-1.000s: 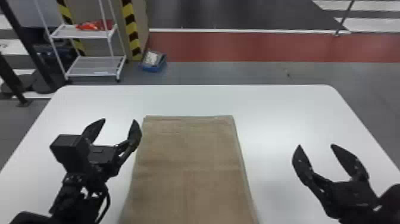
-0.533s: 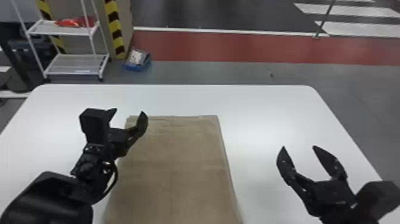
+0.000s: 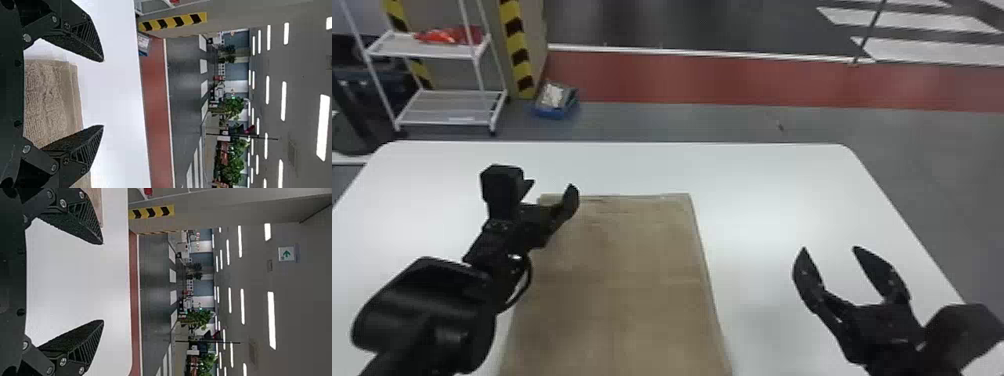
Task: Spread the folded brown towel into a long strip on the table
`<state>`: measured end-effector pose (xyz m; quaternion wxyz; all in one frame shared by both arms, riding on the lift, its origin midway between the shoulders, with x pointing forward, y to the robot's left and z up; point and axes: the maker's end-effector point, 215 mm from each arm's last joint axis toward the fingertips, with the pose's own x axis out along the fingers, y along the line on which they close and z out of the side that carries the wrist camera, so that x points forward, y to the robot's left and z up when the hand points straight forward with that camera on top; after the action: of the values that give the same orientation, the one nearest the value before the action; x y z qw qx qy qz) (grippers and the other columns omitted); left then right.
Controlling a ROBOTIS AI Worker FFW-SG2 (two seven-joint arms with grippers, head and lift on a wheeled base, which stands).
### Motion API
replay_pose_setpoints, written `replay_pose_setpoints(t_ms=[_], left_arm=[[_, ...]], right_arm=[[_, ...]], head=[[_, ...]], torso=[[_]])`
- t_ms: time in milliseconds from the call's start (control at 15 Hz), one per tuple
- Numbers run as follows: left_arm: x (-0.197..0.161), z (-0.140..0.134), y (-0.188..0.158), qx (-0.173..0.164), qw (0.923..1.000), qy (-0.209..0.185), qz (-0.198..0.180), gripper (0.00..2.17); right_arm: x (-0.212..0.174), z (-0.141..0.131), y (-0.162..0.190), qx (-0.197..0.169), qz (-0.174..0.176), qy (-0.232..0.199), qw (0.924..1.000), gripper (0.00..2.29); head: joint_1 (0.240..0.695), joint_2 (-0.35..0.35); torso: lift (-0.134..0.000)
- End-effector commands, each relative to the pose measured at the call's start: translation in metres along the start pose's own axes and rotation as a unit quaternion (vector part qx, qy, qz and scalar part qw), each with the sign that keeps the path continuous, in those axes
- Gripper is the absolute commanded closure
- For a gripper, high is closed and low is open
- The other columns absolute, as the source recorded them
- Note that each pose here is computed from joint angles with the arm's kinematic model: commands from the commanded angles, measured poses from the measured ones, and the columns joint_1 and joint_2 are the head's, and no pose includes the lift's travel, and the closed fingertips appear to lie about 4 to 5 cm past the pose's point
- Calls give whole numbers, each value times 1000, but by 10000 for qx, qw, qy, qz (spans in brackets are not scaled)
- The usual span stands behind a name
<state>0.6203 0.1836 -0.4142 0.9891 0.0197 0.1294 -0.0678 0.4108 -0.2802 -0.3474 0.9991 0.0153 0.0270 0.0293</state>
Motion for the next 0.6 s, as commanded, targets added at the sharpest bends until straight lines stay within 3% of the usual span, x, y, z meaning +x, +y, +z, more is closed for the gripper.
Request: replay_pose_setpoints(t_ms=[0, 400, 533], left_arm=[[7, -3, 3, -3, 9999, 109, 5, 336], [15, -18, 13, 121, 9995, 281, 58, 340], [16, -19, 17, 129, 9994, 302, 83, 454]], right_arm=[[1, -1, 1, 6, 8, 12, 10000, 188], [1, -3, 1, 9, 7, 20, 10000, 188], [1, -3, 2, 13, 13, 22, 10000, 188]], head=[[695, -103], [695, -92], [695, -89]], torso=[[-123], [-123], [-123]])
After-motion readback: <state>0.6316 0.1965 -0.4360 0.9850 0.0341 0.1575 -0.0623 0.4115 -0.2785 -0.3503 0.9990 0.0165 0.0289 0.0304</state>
